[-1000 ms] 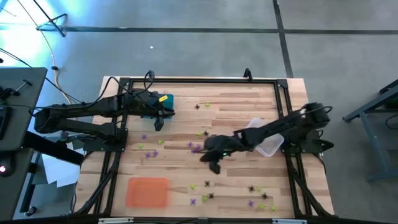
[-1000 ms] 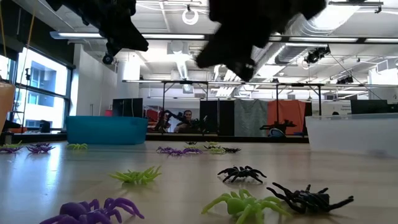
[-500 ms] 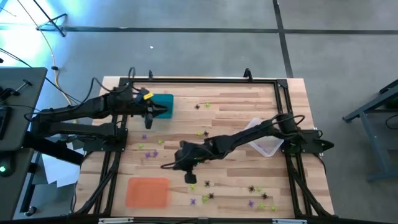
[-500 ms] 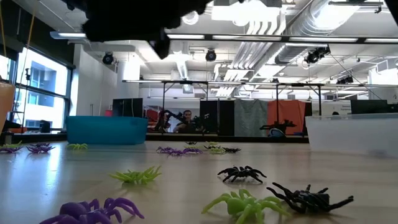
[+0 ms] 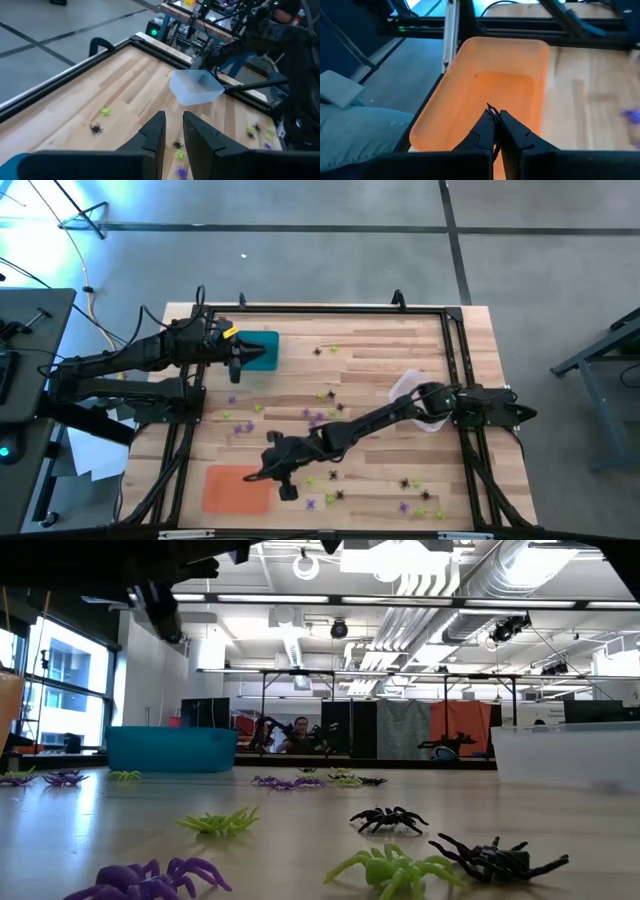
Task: Sort Halloween decoration
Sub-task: Put the black spider toy into the orange bin
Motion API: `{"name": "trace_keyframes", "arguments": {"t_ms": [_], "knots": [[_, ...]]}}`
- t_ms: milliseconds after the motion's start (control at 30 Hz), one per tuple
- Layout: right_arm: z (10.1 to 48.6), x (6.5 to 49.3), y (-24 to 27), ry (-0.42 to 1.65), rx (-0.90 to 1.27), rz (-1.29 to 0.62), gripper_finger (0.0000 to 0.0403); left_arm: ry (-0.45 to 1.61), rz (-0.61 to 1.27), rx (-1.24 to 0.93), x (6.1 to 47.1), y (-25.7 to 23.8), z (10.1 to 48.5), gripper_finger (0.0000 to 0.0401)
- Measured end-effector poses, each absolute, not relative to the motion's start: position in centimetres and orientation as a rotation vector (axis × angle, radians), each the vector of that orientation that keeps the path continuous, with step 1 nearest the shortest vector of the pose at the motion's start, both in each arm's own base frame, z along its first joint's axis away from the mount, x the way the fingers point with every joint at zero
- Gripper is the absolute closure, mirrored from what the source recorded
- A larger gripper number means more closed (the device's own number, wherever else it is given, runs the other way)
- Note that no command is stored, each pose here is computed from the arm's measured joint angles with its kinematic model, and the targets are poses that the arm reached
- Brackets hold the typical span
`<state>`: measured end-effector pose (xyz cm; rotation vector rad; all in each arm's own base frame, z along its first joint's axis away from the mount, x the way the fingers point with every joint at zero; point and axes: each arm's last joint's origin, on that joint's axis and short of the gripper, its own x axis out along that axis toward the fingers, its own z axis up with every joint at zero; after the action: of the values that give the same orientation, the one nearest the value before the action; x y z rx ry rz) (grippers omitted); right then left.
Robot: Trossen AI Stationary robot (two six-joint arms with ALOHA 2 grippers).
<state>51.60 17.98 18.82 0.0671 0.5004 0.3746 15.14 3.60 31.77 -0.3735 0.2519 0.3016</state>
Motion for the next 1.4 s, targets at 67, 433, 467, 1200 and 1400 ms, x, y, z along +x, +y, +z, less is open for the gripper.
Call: {"name": "trace_keyframes", "arguments": {"t_ms": [67,433,467,1200,1400], "knots": [[18.3,51.7,18.5,0.502,0.068,0.382,0.0402,0.251,0.312,-0.372,15.1,3.6,31.8,0.0348],[17.5,51.7,19.8,0.481,0.088,0.394,0.0395,0.251,0.314,-0.372,15.1,3.6,31.8,0.0348],[17.5,51.7,19.8,0.480,0.086,0.390,0.0389,0.251,0.314,-0.372,15.1,3.6,31.8,0.0348],[22.2,45.6,19.9,0.888,0.008,0.137,0.0273,0.319,0.315,-0.369,14.9,3.6,31.1,0.0348],[22.3,37.6,22.7,1.363,0.089,-0.186,0.0293,0.376,0.322,-0.366,14.7,3.5,30.6,0.0348]]}}
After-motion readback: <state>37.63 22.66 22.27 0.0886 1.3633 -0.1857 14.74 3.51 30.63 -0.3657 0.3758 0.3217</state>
